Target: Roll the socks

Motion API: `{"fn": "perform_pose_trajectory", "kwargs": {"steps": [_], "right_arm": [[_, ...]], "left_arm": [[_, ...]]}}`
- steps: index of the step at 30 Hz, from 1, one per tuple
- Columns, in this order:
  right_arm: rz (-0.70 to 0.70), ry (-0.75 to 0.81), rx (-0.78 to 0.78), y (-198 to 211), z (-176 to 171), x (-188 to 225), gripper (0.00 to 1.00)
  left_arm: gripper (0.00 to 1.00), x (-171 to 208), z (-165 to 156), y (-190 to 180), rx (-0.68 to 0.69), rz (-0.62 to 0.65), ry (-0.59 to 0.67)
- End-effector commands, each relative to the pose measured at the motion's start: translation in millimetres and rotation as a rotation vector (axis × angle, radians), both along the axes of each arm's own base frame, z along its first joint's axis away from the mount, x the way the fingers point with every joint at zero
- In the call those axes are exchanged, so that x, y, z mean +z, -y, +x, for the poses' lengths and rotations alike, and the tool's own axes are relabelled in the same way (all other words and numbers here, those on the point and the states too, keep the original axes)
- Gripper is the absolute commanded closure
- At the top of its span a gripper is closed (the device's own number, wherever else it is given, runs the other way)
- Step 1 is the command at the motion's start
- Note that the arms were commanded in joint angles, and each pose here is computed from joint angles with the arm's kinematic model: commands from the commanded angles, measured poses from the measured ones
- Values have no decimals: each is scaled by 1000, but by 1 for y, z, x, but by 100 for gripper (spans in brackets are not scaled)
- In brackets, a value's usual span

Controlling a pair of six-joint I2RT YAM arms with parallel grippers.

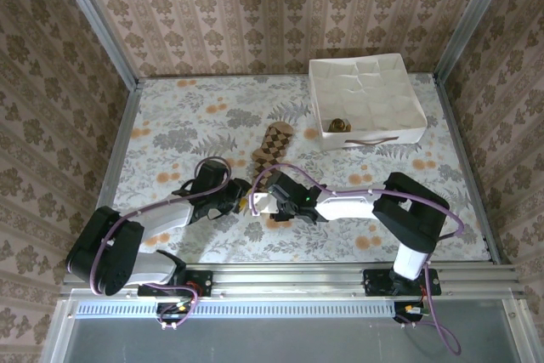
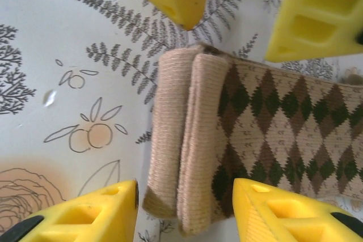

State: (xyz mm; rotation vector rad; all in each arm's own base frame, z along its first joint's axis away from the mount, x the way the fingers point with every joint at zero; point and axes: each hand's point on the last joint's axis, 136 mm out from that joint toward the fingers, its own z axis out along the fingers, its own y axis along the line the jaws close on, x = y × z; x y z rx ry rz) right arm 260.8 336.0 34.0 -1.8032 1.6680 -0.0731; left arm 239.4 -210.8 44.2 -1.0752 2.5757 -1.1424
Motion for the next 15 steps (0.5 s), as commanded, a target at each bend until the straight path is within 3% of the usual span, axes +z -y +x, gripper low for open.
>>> {"fn": "perform_pose_trajectory", "kwargs": {"steps": [1,6,15], "right_arm": [[-21,21,-3,-4,4,-2,54],[-22,19,-19,-6,6,-2,61],[-15,-3,-41,-7,6,-1,95]], "left_arm": [[59,7,1,-2,11,-22,5],[59,9,2,-5,11,-25,5],[59,12,-1,-10,16,-20,6]]}}
